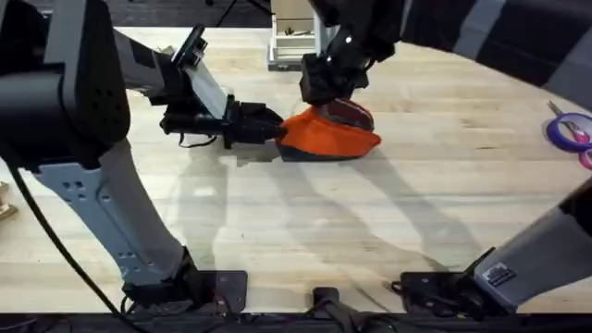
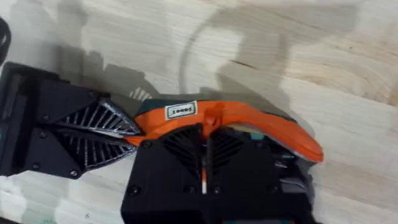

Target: Unzip the bag, pick up the pens from the table one at a time and place them inside, then zip the bag closed.

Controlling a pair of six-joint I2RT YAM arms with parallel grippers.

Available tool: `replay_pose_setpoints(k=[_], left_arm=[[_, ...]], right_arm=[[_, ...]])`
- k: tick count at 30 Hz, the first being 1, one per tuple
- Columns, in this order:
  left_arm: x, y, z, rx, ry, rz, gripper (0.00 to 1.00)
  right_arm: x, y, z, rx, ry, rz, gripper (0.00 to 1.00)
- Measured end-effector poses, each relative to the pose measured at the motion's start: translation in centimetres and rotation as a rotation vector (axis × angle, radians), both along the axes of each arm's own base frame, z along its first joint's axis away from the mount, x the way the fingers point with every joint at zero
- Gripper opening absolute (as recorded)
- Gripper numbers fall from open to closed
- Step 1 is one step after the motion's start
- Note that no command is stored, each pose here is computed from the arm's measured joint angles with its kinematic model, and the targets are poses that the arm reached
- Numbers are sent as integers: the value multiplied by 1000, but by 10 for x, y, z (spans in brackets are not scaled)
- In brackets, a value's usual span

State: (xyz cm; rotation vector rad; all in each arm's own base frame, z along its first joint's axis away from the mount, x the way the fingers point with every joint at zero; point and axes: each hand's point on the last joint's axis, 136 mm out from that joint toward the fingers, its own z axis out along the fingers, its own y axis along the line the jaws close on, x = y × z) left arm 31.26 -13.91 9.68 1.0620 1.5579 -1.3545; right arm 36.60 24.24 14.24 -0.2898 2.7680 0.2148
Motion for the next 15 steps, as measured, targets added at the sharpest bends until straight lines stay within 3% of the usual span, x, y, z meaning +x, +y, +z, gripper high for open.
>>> replay_pose_setpoints(k=[15], left_arm=[[1, -1, 2, -12, -3, 3, 44]], right_arm=[[11, -36, -3, 29, 61, -92, 34]])
